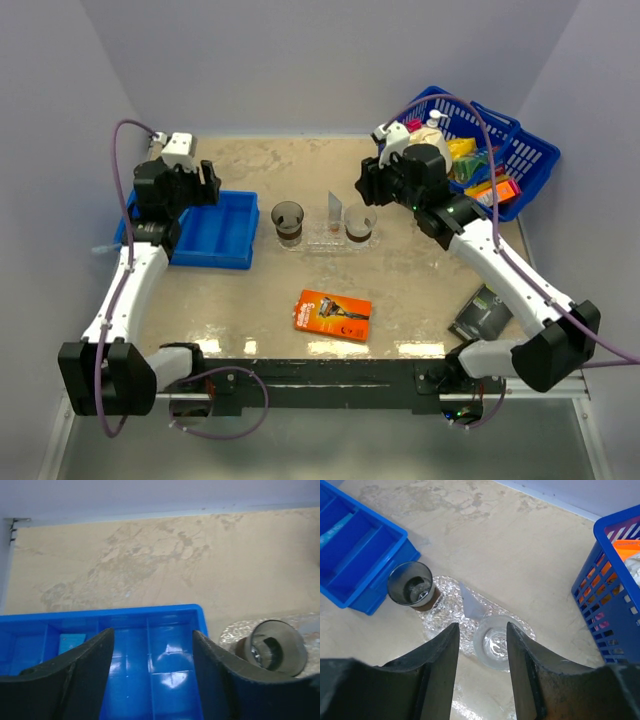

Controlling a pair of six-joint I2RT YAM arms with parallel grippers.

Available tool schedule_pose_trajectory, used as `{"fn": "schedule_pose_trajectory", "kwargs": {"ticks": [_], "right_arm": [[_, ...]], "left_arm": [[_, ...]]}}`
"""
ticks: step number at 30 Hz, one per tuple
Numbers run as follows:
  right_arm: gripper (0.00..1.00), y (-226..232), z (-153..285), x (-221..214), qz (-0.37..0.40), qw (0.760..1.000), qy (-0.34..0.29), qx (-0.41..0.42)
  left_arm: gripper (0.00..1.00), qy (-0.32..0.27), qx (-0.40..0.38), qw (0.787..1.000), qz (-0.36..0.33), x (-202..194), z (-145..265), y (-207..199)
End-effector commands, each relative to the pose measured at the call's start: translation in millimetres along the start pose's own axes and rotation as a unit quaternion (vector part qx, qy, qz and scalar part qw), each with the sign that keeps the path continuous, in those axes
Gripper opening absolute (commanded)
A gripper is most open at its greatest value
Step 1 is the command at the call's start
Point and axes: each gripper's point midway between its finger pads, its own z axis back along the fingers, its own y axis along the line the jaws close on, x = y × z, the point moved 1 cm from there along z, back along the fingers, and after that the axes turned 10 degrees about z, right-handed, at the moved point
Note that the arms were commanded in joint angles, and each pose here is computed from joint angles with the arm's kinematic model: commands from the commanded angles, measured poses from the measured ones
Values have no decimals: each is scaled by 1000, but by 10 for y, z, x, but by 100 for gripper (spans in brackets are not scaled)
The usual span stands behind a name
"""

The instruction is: Prepare toiletry sets of a toothbrush and toothpaste on the tray

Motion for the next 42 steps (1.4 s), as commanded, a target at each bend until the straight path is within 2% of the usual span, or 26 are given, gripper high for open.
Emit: {"fn": "schedule_pose_trajectory", "kwargs": {"ticks": [1,5,8,9,14,24,33,42], "right_arm": [[45,63,226,195,2,999,-39,20],[45,71,394,257,5,998,-57,21],[46,58,542,273,10,998,-65,15],[46,43,627,324,14,997,-76,12],[47,27,774,362,29,996,-88,7],[48,35,875,409,30,994,-109,9],[48,24,875,405,31,993,-111,6],[48,0,914,419,31,993,-115,-2]], "left_arm": [[62,24,82,996,-18,31,-48,394],[59,61,118,991,-19,-136,-135,685],[58,76,140,987,12,-204,-150,983],[57,74,157,985,22,-188,-115,1160],[50,114,202,972,36,-440,-134,1457],[33,193,203,959,39,-849,-316,1588],[32,233,203,951,23,-1083,-412,1560],[35,267,245,932,17,-1261,-395,1724]]}}
